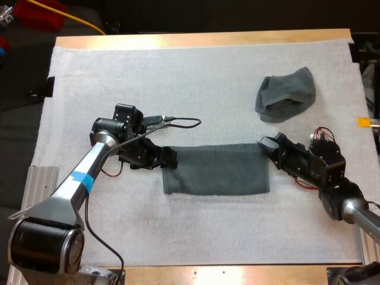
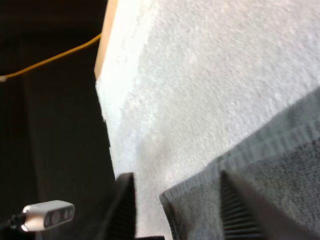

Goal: Pick towel from pile, fold and stack

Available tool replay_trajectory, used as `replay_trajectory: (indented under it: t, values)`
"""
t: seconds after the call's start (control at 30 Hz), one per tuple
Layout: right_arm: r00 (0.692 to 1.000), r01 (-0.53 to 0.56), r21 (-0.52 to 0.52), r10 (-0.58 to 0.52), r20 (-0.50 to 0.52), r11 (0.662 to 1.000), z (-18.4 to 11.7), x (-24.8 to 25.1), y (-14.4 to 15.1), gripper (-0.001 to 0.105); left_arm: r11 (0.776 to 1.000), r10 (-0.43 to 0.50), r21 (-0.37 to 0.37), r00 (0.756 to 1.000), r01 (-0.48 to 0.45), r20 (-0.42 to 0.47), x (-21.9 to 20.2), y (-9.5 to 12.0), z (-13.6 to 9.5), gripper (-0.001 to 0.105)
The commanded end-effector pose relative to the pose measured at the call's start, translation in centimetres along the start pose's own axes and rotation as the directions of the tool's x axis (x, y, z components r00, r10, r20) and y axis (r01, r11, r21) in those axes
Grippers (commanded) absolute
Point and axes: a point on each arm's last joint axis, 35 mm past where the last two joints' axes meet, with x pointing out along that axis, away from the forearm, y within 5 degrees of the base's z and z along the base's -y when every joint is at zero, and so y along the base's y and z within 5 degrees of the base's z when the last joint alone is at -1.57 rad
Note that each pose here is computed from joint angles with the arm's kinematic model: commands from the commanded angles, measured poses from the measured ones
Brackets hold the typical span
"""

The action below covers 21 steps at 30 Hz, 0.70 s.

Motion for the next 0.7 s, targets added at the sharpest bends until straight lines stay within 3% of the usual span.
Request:
replay_trajectory:
  t: [0.0, 0.07, 0.33, 0.67]
  values:
    - [0.998, -0.049, -0.047, 0.051, 0.024, 0.998, 0.5, 0.0, 0.7, 0.063, 1.0, -0.011, 0.029, 1.0, 0.01, 0.013, -0.9, -0.3, -0.1, 0.069]
    - [0.997, -0.078, -0.101, 0.08, 0.01, 0.992, 0.6, 0.0, 0.9, 0.069, 0.999, -0.016, 0.052, 0.999, 0.014, 0.029, -1.7, -0.7, -0.4, 0.069]
    - [0.993, -0.121, -0.158, 0.122, -0.003, 0.98, 0.7, -0.8, 1.9, 0.069, 0.988, -0.042, 0.155, 0.994, 0.025, 0.105, -5.9, -2.1, -2.4, 0.069]
    - [0.999, 0.006, -0.242, -0.015, -0.035, 0.97, 0.0, -3.4, 2.5, 0.069, 0.979, -0.075, 0.201, 0.979, 0.036, 0.191, -10.2, -3.4, -5.3, 0.069]
